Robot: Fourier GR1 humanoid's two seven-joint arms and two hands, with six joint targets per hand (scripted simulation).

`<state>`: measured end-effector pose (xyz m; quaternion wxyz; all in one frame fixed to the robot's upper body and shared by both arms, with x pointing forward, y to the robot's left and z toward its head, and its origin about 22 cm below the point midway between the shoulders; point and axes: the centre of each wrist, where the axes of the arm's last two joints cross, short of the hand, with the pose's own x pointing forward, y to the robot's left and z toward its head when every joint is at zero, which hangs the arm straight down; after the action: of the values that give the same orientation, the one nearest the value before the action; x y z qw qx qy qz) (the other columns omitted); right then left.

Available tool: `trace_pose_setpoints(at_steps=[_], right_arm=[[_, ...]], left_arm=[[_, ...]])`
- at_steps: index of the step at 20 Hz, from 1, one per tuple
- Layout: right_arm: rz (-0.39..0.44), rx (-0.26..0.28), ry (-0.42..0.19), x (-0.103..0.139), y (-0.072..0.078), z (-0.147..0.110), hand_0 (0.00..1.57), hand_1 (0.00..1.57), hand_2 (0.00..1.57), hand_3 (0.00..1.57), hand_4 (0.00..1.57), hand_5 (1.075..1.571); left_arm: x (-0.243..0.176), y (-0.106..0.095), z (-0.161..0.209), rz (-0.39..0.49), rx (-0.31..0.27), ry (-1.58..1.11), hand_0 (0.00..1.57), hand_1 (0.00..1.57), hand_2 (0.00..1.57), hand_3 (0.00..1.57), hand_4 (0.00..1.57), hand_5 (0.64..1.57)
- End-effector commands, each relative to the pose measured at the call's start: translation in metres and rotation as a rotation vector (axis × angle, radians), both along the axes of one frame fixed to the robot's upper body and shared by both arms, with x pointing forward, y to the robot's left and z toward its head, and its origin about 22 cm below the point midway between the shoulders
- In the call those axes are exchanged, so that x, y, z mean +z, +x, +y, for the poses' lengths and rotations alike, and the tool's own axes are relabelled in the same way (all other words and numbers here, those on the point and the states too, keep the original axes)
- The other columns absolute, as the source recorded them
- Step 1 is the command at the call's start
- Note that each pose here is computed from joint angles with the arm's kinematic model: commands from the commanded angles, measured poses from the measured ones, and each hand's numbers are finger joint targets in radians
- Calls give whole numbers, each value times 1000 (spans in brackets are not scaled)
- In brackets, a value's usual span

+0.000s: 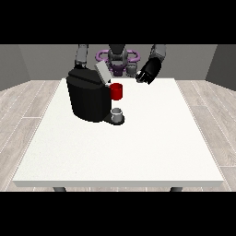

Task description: Insert the coffee pod into the coffee machine and close the lid

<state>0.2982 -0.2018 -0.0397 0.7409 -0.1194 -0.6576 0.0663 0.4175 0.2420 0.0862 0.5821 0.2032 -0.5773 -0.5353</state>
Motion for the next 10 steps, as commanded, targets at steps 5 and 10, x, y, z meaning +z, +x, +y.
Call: trace_pose_setpoints(at_steps=[5, 10], right_arm=[[-42, 62, 40, 7, -1, 1, 0, 0, 0, 0, 0, 1571], [-143, 102, 36, 40, 21, 20, 0, 0, 0, 0, 0, 1571]], left_arm=[[68, 21, -6, -58, 5, -37, 1416, 1416, 1421, 1378, 537, 1571], [121, 34, -12, -108, 64, -98, 1235, 1235, 1265, 1266, 502, 1571]])
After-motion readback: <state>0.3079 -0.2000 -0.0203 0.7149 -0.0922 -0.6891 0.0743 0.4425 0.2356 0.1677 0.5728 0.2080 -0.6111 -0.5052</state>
